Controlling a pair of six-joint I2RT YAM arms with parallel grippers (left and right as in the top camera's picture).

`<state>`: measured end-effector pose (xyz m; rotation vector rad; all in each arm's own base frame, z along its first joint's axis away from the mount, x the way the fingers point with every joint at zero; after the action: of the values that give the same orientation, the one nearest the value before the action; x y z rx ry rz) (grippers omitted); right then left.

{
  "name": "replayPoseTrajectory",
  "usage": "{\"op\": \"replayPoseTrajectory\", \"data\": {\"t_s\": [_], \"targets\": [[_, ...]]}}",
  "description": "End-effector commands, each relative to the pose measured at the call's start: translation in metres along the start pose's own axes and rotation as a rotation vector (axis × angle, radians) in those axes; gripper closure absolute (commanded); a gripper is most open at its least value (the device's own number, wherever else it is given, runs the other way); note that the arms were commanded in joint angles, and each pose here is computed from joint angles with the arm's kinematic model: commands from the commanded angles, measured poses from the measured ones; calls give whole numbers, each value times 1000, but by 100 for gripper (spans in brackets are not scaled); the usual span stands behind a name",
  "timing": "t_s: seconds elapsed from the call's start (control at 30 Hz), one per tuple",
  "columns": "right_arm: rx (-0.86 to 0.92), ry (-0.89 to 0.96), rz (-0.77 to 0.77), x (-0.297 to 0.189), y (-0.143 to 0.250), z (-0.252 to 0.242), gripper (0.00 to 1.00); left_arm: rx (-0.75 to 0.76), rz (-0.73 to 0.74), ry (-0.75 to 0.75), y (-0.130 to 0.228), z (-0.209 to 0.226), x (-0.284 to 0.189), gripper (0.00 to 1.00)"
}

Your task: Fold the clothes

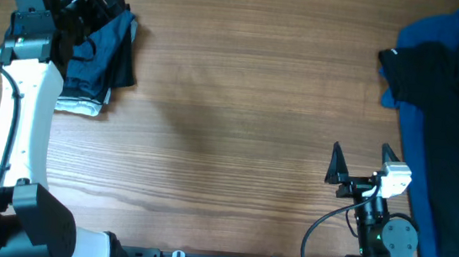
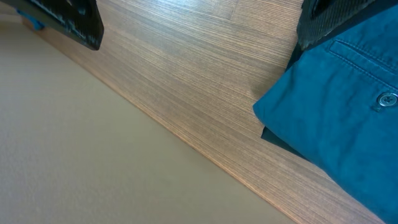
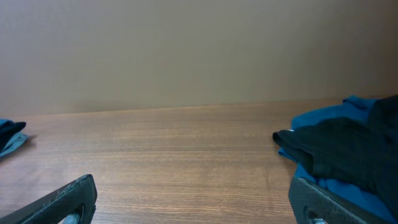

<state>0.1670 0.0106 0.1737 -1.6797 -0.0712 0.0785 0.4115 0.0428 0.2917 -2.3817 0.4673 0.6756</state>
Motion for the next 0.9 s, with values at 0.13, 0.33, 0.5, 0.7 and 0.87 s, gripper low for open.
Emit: {"op": "replayPoseTrajectory", "data": {"t_s": [0.13,0.33,0.5,0.7,0.87], "targets": [[-21,23,-7,0,-1,-3,0,2,1,-6,1,1,3,0],[-21,23,-7,0,-1,-3,0,2,1,-6,1,1,3,0],[-21,23,-7,0,-1,-3,0,1,1,-6,1,1,3,0],[-21,23,-7,0,-1,-3,0,-8,30,-36,7,3,-8,0],[-21,23,-7,0,-1,-3,0,19,20,-7,20,-20,-59,0]]}}
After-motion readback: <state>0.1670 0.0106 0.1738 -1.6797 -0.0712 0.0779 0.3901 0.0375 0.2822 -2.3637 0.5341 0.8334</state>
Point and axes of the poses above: each gripper's point midway between its finger pads, its own x axis out along the fingers, its own z axis along the line the jaws close on, y = z × x, the point moved 8 cm from there along -x, back along the fingers, and after that the axes turned 12 degrees about -x, right-handed, at the moved point
